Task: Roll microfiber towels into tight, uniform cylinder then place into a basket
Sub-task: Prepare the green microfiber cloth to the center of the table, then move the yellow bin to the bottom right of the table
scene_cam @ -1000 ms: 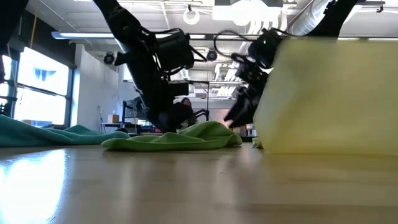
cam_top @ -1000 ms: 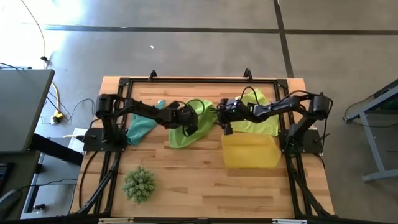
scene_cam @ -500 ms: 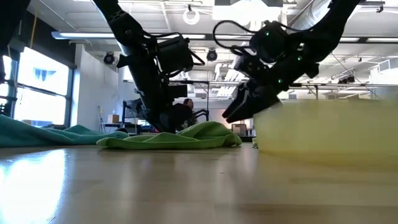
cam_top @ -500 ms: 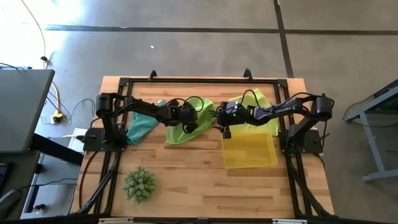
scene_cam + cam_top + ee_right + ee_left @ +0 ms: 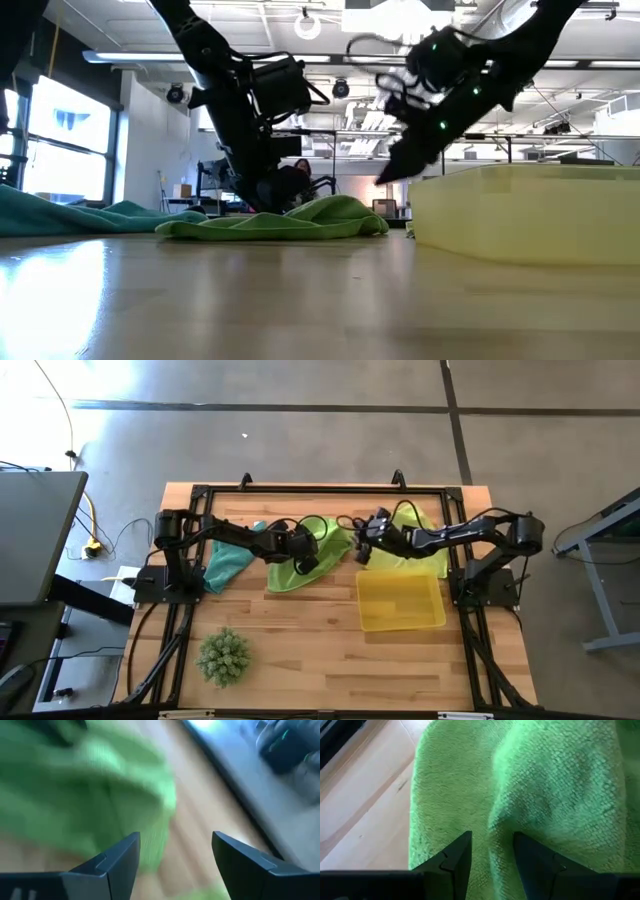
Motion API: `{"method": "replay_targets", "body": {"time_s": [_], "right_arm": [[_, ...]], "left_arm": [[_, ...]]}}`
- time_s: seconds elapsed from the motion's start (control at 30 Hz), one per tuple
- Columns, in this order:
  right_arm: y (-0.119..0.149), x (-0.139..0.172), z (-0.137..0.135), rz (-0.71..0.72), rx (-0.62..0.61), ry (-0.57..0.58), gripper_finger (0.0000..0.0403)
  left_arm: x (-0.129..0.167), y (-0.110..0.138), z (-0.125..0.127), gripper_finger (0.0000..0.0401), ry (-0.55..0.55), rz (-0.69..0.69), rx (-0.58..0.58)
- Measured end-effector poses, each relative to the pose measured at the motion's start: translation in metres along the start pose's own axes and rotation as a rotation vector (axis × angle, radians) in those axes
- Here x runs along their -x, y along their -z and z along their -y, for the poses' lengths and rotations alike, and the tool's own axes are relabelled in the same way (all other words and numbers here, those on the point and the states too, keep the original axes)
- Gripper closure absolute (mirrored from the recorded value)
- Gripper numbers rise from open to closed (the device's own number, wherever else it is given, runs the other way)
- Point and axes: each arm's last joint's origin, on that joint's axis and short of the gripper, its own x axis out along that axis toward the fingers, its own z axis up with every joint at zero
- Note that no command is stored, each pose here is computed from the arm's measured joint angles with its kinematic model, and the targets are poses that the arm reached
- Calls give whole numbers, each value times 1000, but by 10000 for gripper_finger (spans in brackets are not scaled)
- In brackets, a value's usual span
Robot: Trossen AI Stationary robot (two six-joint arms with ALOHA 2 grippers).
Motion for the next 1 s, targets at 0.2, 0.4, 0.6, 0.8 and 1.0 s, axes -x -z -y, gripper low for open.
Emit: {"method": "replay_targets", "body": {"time_s": [0.2, 0.4, 0.6, 0.8, 1.0], "right_arm": [[1, 15, -2, -197, 80, -127, 165], [-22, 44, 3, -337, 22, -253, 165], [-20, 63, -11, -423, 41, -524, 165], [-14, 76, -29, -441, 265, -662, 170], [-17, 78, -40, -368, 365, -687, 197]], "left_arm": [[2, 1, 3, 266, 8, 1, -11], [2, 1, 3, 266, 6, 2, -9], [2, 1, 3, 266, 8, 1, -11], [2, 1, 3, 266, 8, 2, -10], [2, 1, 3, 266, 9, 2, -10]]}}
